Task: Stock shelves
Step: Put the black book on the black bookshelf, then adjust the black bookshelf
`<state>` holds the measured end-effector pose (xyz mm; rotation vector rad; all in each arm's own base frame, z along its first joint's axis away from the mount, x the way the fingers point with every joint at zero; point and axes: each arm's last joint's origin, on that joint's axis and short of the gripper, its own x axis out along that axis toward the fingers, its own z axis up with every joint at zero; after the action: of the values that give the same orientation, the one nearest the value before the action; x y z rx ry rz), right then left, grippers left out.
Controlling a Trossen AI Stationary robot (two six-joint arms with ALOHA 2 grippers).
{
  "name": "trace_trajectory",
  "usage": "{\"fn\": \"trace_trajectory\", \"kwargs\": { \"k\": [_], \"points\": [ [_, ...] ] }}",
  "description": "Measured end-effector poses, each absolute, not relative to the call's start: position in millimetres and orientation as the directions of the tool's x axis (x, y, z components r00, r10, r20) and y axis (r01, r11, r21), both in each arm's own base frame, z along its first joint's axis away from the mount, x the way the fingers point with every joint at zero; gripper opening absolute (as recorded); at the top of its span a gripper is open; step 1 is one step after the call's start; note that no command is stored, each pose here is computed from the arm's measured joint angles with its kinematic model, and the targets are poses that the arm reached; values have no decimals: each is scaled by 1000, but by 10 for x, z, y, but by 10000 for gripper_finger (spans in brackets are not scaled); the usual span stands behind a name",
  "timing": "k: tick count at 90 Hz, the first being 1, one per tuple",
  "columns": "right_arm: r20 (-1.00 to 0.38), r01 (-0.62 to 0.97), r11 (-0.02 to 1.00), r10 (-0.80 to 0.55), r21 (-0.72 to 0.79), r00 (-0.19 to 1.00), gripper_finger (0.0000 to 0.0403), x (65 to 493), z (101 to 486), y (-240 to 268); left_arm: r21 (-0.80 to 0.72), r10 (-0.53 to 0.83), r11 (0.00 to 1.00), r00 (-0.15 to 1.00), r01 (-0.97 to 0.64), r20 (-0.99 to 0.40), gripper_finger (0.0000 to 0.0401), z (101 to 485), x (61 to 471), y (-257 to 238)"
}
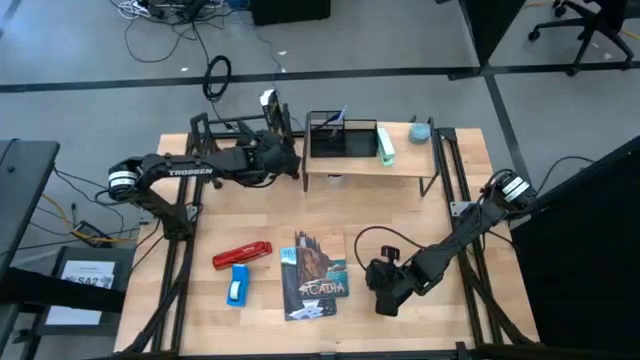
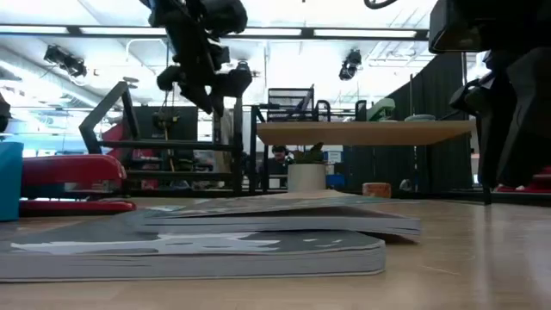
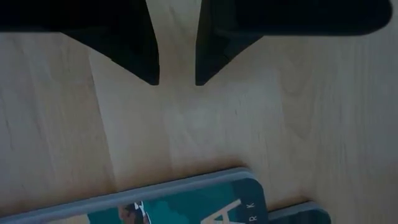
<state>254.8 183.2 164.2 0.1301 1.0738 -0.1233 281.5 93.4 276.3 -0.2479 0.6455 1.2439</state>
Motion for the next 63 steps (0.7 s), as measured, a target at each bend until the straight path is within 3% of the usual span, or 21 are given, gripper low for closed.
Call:
{"fn": "trace_trajectory", "kwargs": {
  "k": [37, 63],
  "points": [
    [-867, 170, 984, -41, 51, 496, 75, 2567, 1652, 1838, 309, 780, 343, 86, -887, -619, 96, 2841, 2707, 692],
    [-858, 182, 982, -57, 43, 510, 75, 2584, 1657, 1824, 378, 709, 385, 8, -842, -705, 54, 2779, 2543, 358]
  ]
}}
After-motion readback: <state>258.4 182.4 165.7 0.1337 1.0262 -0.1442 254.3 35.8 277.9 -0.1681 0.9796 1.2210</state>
